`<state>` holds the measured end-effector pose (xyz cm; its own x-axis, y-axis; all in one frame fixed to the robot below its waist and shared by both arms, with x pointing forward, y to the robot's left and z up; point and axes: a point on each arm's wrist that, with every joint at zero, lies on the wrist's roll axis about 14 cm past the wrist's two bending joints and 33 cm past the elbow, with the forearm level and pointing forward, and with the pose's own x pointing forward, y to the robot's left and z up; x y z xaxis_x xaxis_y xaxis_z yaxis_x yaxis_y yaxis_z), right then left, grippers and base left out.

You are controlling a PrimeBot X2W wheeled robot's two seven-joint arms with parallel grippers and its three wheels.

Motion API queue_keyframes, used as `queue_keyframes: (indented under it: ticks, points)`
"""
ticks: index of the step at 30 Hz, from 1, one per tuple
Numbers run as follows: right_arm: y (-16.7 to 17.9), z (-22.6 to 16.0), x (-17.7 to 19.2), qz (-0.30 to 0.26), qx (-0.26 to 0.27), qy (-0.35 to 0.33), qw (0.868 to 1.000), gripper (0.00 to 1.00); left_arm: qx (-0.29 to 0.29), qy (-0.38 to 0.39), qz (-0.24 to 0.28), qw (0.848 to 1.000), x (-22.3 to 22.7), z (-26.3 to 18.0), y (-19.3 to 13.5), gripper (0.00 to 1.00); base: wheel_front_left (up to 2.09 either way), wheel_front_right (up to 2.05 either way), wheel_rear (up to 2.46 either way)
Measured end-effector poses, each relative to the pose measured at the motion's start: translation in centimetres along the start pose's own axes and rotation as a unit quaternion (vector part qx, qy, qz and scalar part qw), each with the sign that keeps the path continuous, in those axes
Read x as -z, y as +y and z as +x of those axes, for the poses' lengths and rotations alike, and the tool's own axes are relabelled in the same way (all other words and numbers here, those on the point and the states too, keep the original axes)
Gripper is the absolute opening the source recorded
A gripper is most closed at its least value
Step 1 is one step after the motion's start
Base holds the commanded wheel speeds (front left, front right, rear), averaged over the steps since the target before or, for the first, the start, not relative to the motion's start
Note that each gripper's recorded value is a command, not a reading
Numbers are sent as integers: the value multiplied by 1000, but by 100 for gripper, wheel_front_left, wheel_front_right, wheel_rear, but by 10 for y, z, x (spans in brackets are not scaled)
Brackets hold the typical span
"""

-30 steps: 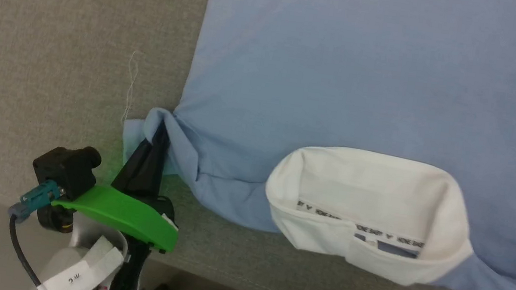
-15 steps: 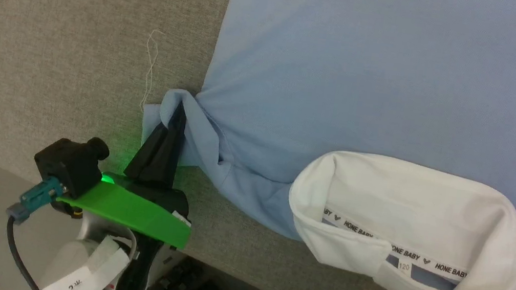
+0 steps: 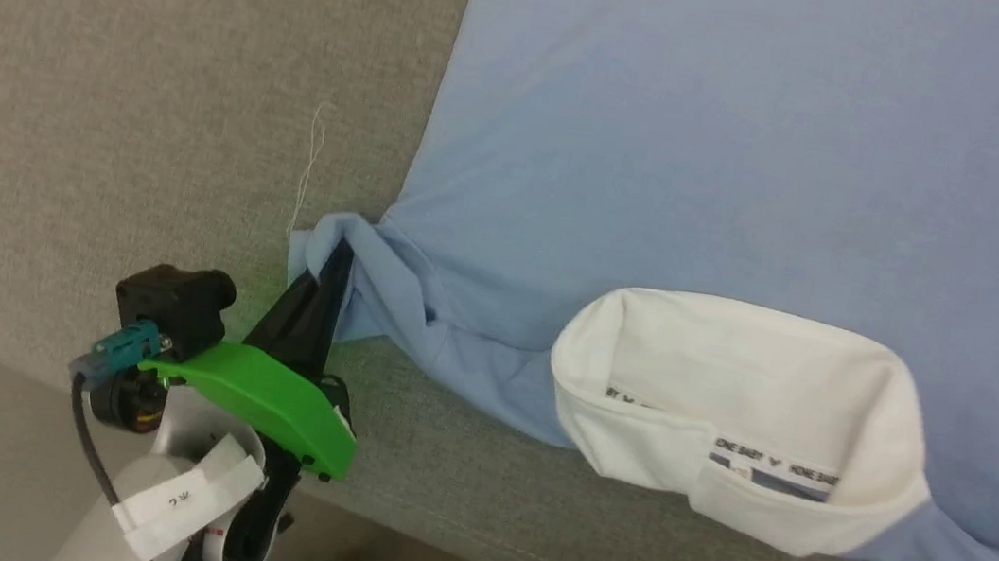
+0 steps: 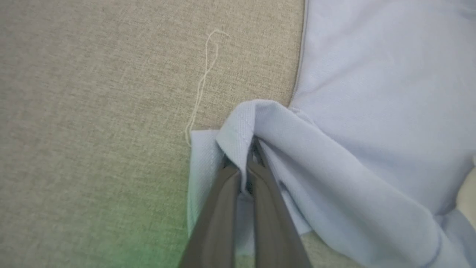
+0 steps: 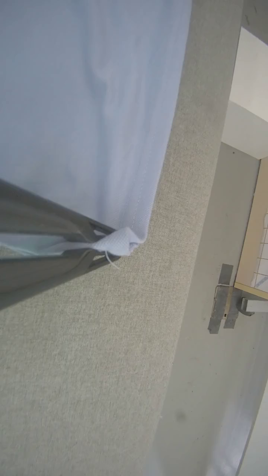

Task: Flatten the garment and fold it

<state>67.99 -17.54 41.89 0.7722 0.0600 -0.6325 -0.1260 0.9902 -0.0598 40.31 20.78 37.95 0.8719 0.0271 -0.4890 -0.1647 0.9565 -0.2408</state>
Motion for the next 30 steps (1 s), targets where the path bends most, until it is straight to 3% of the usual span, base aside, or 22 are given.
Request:
queue_keyframes:
  ticks: [4,9,17,23,27,30]
  points:
    - [-22,-47,-14,-12,14,-34,999,0,9,1,4,1000,-4,-11,-6,0,0,0,0]
    - [-42,-105,12,-6,20,-37,999,0,32,-3,3,999,-9,-25,-20,0,0,0,0]
    - [-40,-181,139,35,12,59,998,0,75,-24,-2,997,-20,-43,-48,0,0,0,0]
    - [5,-226,239,83,-33,147,985,0,103,-34,-12,994,-26,-54,-67,0,0,0,0]
    - [23,-243,267,91,-49,177,979,0,109,-38,-11,993,-27,-59,-71,0,0,0,0]
    - [25,-248,267,110,-51,169,978,0,111,-40,-11,993,-27,-62,-71,0,0,0,0]
